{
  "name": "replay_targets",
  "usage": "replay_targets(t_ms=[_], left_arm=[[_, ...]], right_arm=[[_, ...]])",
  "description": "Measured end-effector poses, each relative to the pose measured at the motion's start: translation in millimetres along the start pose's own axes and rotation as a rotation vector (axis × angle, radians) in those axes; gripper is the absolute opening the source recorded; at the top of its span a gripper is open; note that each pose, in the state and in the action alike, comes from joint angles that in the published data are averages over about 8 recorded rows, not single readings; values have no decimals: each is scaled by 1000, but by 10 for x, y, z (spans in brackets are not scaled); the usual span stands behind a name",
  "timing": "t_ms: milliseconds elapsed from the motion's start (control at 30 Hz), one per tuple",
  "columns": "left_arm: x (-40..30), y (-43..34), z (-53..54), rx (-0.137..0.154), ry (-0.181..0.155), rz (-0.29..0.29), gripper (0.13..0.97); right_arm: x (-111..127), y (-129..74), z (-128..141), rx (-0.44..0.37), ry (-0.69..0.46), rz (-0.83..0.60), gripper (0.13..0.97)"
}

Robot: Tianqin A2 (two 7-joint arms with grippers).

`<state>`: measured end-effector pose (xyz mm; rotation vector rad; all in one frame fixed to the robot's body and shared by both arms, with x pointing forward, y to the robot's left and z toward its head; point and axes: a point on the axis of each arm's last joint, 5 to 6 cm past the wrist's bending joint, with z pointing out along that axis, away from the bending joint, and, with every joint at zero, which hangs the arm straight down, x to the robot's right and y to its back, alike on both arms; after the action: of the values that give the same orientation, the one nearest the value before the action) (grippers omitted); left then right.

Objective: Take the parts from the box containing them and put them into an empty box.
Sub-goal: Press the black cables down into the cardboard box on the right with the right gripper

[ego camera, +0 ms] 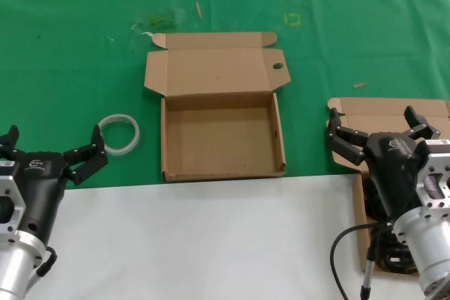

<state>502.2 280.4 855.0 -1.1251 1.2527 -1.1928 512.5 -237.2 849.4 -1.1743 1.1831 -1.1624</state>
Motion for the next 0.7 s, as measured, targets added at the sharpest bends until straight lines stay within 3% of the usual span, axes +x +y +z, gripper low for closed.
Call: replay_targets(t_ms=[433,700], left_arm=[[0,0,0,0,0,0,966],[0,0,0,0,0,0,966]], right_arm=[[-14,3,0,-1,1,3,966],[-353,52,-60,-66,60,52,966]])
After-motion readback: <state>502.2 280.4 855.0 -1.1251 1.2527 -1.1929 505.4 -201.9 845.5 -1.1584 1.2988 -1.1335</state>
